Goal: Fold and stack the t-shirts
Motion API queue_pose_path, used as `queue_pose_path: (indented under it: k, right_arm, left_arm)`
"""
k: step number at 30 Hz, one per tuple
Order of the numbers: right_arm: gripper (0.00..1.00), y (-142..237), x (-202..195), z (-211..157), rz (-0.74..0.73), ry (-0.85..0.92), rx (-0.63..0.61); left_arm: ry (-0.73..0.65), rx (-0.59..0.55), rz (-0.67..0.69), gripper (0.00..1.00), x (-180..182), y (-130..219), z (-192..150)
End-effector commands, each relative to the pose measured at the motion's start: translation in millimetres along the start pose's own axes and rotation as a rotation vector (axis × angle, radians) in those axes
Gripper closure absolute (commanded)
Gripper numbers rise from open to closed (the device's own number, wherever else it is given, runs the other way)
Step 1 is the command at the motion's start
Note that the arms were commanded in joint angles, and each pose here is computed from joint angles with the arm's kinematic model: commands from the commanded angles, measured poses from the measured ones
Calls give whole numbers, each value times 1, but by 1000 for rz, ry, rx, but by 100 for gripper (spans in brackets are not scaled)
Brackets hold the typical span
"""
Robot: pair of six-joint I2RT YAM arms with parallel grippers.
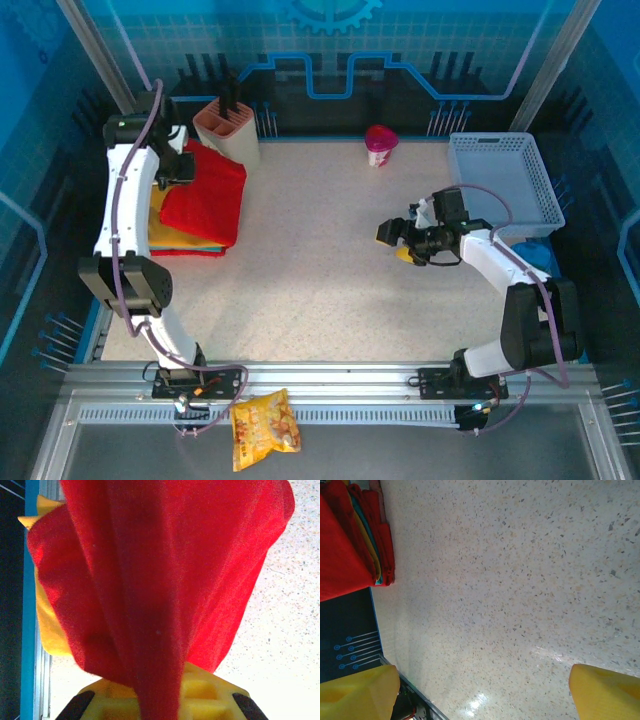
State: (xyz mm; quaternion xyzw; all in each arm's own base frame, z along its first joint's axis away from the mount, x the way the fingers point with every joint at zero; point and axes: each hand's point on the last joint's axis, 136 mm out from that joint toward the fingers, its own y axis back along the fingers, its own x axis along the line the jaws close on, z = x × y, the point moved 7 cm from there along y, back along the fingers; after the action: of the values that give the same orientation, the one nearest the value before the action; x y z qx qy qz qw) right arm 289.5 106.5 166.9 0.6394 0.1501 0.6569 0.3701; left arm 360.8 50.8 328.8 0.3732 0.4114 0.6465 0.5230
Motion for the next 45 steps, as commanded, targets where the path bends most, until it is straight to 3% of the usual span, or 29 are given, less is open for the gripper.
queue_pose_path:
  k: [1, 20, 35, 45]
  right_arm:
    - [11, -3, 3, -2, -5, 9, 27]
    - [12, -9, 3, -2, -15, 15, 67]
    - [12, -20, 16, -6, -66, 31, 118]
    - [13, -33, 20, -13, -75, 46, 153]
  left_arm:
    - [8, 11, -3, 100, 5, -16, 3]
    - [120, 105, 136, 100, 67, -76, 7]
    - [256, 104, 191, 100, 108, -88, -2]
    - [265, 106, 209, 100, 113, -103, 7]
